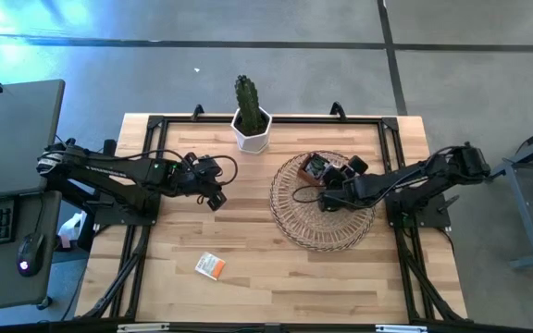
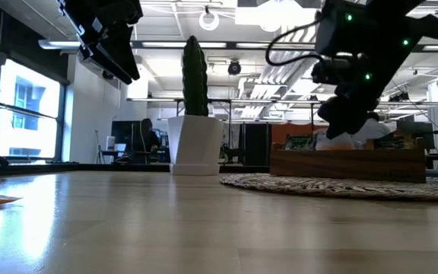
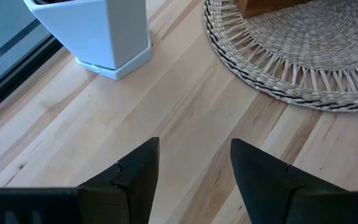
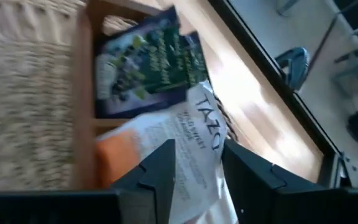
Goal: Pick & Place Tea
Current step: Put the white tea bag into the middle section of the wooden organizer
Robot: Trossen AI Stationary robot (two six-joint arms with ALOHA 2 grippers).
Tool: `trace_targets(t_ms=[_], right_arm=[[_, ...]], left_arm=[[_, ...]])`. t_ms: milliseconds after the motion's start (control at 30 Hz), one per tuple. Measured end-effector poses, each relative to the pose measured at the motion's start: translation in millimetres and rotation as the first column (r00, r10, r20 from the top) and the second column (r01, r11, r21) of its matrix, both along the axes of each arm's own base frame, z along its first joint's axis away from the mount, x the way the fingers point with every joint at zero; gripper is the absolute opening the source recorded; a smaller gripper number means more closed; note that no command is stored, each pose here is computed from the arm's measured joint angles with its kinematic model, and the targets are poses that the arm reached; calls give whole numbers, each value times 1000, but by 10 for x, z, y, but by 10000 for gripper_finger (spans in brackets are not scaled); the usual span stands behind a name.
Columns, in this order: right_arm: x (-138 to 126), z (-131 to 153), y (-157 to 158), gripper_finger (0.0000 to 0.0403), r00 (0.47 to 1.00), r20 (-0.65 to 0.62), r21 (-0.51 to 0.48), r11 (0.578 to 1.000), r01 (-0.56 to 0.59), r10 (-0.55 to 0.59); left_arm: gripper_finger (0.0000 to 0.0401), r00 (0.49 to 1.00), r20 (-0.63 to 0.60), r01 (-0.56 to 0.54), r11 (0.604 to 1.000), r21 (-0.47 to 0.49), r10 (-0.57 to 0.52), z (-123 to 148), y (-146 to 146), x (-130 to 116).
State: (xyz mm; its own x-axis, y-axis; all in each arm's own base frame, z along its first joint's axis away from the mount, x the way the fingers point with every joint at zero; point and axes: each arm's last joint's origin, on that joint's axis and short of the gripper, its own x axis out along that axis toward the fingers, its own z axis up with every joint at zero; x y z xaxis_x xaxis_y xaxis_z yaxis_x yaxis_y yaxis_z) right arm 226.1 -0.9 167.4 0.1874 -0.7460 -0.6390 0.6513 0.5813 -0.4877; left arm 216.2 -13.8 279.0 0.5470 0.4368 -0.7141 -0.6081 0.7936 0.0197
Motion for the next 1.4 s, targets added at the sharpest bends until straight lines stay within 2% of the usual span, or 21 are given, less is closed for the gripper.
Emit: trace_targets(t_ms=[233, 367, 567, 700, 833, 933, 1167, 1267, 1400], right_arm=[[71, 176, 96, 141, 998, -29, 0, 998, -56, 56], [113, 238, 103, 130, 990, -76, 77, 990, -115, 121], [102, 180, 62, 64, 987, -84, 241, 964, -115, 139], [68, 124, 11, 8, 987, -100, 274, 957, -92, 123], [85, 92, -53, 17, 994, -59, 274, 959, -71, 91], [103, 49, -84, 5, 996, -19, 306, 949, -79, 90], [-19, -135, -157, 2, 999, -38, 348, 937, -21, 37], [-29, -137, -160, 5, 998, -49, 333, 943, -20, 39], [75, -20, -127, 2, 994, -31, 348, 933, -88, 105]], left_arm=[[195, 1000, 0, 0, 1000, 0, 0, 0, 0, 0], [195, 1000, 0, 0, 1000, 0, 0, 0, 0, 0], [195, 1000, 0, 1, 1000, -1, -1, 0, 0, 0], [195, 1000, -1, 1, 1000, -1, -1, -1, 0, 1], [195, 1000, -1, 1, 1000, -1, -1, -1, -1, 1], [195, 1000, -1, 1, 1000, -1, -1, -1, 0, 0], [195, 1000, -3, 3, 1000, 1, -3, -1, 0, 0], [195, 1000, -2, 3, 1000, 1, -3, -1, -1, 0], [195, 1000, -2, 3, 1000, 2, -3, -1, -1, 0]])
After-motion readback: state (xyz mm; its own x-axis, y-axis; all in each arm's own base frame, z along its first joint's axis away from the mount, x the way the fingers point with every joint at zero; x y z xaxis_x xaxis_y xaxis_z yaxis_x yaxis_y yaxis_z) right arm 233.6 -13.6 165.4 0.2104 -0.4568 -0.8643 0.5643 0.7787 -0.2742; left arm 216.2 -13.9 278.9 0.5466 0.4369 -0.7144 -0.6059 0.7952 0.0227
